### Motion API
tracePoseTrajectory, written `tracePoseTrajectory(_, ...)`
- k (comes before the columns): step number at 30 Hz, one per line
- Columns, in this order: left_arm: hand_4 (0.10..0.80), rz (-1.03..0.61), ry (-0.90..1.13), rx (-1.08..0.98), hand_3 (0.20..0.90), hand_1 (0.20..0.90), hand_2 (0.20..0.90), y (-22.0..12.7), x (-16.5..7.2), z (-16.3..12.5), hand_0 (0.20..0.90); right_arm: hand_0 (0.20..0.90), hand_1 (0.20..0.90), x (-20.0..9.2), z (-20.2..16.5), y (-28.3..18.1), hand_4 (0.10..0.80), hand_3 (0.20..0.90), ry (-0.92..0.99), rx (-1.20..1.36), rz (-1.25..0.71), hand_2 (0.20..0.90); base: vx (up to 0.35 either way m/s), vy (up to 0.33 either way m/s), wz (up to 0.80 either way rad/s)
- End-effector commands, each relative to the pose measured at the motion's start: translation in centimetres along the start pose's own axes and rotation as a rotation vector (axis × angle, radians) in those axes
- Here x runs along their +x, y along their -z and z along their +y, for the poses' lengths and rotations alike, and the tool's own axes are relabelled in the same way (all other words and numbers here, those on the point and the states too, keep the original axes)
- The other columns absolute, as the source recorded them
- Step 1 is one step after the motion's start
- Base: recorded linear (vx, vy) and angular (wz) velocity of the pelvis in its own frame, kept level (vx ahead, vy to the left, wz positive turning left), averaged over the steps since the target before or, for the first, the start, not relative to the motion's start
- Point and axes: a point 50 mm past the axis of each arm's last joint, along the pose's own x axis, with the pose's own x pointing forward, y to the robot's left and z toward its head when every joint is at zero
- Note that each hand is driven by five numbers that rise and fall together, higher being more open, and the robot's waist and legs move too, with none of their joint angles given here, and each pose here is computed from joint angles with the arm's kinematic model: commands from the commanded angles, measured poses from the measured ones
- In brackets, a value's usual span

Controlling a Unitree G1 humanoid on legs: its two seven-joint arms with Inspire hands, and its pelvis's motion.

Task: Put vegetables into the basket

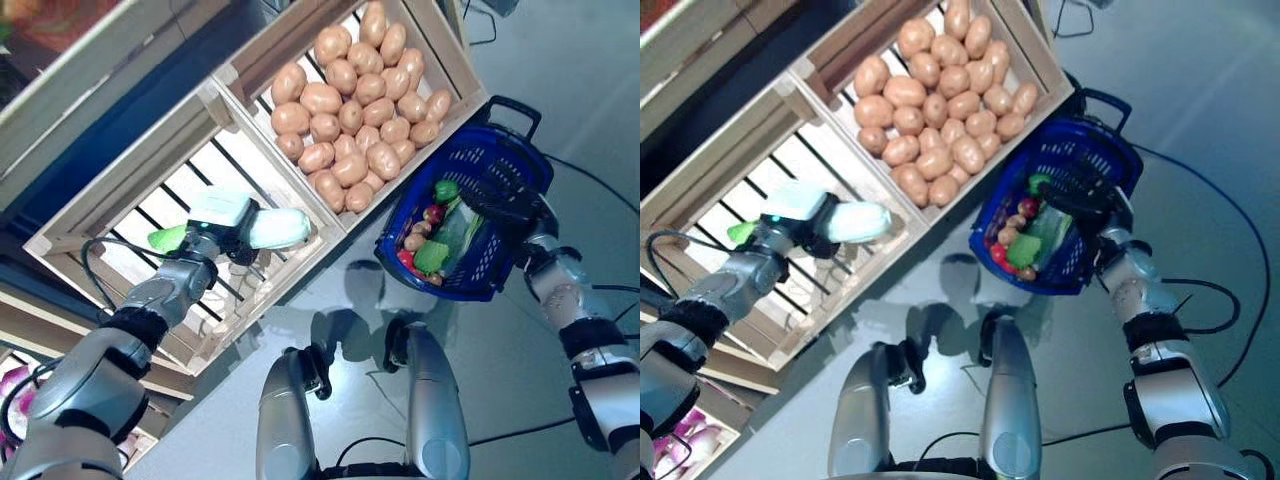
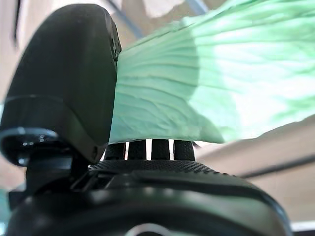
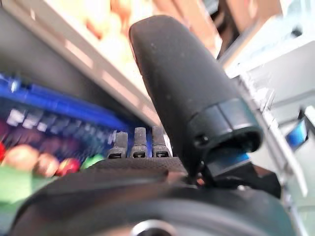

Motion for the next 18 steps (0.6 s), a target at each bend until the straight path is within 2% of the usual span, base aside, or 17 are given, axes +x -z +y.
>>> tracePoseTrajectory(1,0.400,0.057,-0.177,-0.231,0.300,0.300,0.300,1.3,-0.2,3.2,0.300,0.900,0.900,-0.5,1.8,0.4,0.800,0.900,-0.092,-0.001,-0.077,0.900,0.128,-0.005,0.08)
tracePoseTrajectory(6,0.400,0.075,-0.137,-0.616,0.300,0.300,0.300,0.8,-1.6,1.5,0.300,0.900,0.900,-2.3,3.3,3.9,0.800,0.900,-0.279,-0.007,0.057,0.900,0.205,0.005,0.00)
tracePoseTrajectory(8,0.400,0.067,-0.092,-0.882,0.300,0.300,0.300,0.2,-2.2,0.5,0.300,0.900,0.900,-3.2,3.8,5.2,0.800,0.900,-0.365,-0.018,0.124,0.900,0.237,0.018,-0.01)
tracePoseTrajectory(10,0.400,0.056,-0.092,-1.004,0.300,0.300,0.300,0.0,-2.4,0.3,0.300,0.900,0.900,-3.5,3.9,5.7,0.800,0.900,-0.399,-0.020,0.149,0.900,0.143,0.015,-0.01)
tracePoseTrajectory(11,0.400,0.033,-0.090,-1.149,0.300,0.300,0.300,-0.5,-2.7,0.0,0.300,0.900,0.900,-3.8,4.4,6.1,0.800,0.900,-0.442,-0.028,0.180,0.900,0.110,0.017,0.10)
tracePoseTrajectory(15,0.400,-0.073,-0.045,-1.497,0.300,0.300,0.300,-2.3,-2.8,-0.4,0.300,0.900,0.900,-4.3,5.5,6.8,0.800,0.900,-0.522,-0.007,0.225,0.900,0.081,0.020,0.09)
tracePoseTrajectory(18,0.400,-0.139,-0.020,-1.655,0.300,0.300,0.300,-3.4,-2.8,-0.5,0.300,0.900,0.900,-4.4,6.2,7.0,0.800,0.900,-0.544,-0.002,0.242,0.900,0.052,0.019,-0.01)
